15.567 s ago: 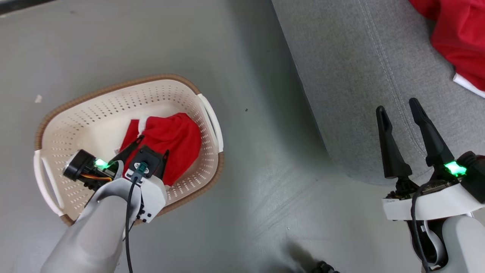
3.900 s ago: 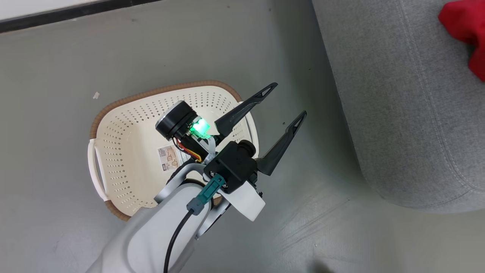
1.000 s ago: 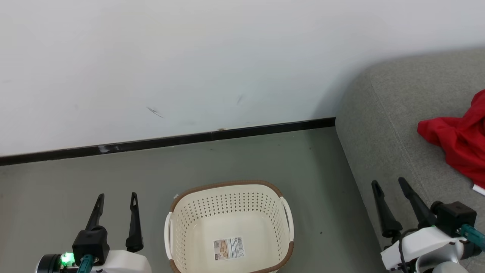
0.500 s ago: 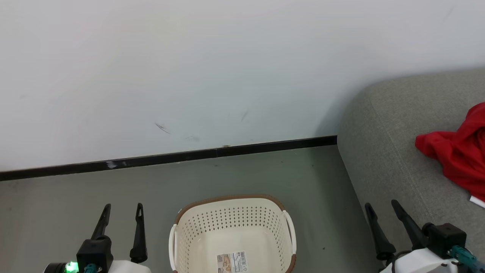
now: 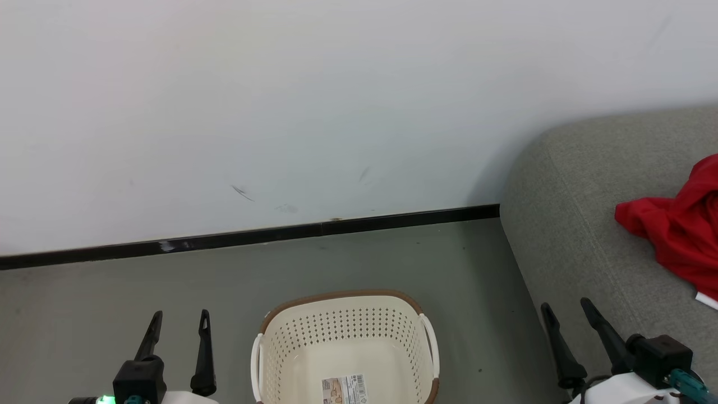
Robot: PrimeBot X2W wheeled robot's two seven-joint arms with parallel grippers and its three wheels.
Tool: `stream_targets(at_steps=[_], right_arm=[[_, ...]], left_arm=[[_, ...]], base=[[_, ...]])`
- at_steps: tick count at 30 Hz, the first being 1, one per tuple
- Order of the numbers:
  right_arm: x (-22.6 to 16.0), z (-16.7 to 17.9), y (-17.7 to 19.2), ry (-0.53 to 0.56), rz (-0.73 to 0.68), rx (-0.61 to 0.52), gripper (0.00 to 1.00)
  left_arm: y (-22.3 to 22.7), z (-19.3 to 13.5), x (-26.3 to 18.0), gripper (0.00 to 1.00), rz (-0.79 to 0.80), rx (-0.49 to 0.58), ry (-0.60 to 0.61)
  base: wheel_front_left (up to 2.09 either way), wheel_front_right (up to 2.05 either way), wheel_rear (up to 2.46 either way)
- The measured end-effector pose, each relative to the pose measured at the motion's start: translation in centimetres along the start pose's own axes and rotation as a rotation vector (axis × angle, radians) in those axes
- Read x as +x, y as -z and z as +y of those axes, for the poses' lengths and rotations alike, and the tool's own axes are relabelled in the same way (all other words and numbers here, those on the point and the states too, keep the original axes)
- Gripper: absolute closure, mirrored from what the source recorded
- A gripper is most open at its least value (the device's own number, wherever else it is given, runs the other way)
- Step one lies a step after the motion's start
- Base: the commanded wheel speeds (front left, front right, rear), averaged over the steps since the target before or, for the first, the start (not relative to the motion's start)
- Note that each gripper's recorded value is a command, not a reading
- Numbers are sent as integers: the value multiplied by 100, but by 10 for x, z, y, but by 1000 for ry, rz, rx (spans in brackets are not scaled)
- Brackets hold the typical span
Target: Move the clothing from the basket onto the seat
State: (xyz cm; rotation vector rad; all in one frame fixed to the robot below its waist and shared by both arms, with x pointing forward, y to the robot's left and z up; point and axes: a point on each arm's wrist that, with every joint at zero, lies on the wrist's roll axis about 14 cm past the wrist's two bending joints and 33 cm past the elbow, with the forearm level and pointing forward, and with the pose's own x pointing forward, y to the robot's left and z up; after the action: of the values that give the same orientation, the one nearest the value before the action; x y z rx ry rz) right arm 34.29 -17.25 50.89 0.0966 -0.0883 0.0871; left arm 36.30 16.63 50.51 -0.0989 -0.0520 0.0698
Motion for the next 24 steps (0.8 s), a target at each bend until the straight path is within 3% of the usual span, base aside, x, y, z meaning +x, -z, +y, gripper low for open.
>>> stream_targets(at_steps=[14,15,24], right_arm=[[2,-3,-4,15,-15,-3,0],[3,-3,-5,14,-16,-3,100],[-11,1,26,27,81,40,100]], left_arm=[[5,4,1,0,17,5,-11],[5,5,2,100,17,5,-13],[37,1,-15,100,119,-13,-21]], base=[[0,0,0],[0,0,0],[0,0,0]])
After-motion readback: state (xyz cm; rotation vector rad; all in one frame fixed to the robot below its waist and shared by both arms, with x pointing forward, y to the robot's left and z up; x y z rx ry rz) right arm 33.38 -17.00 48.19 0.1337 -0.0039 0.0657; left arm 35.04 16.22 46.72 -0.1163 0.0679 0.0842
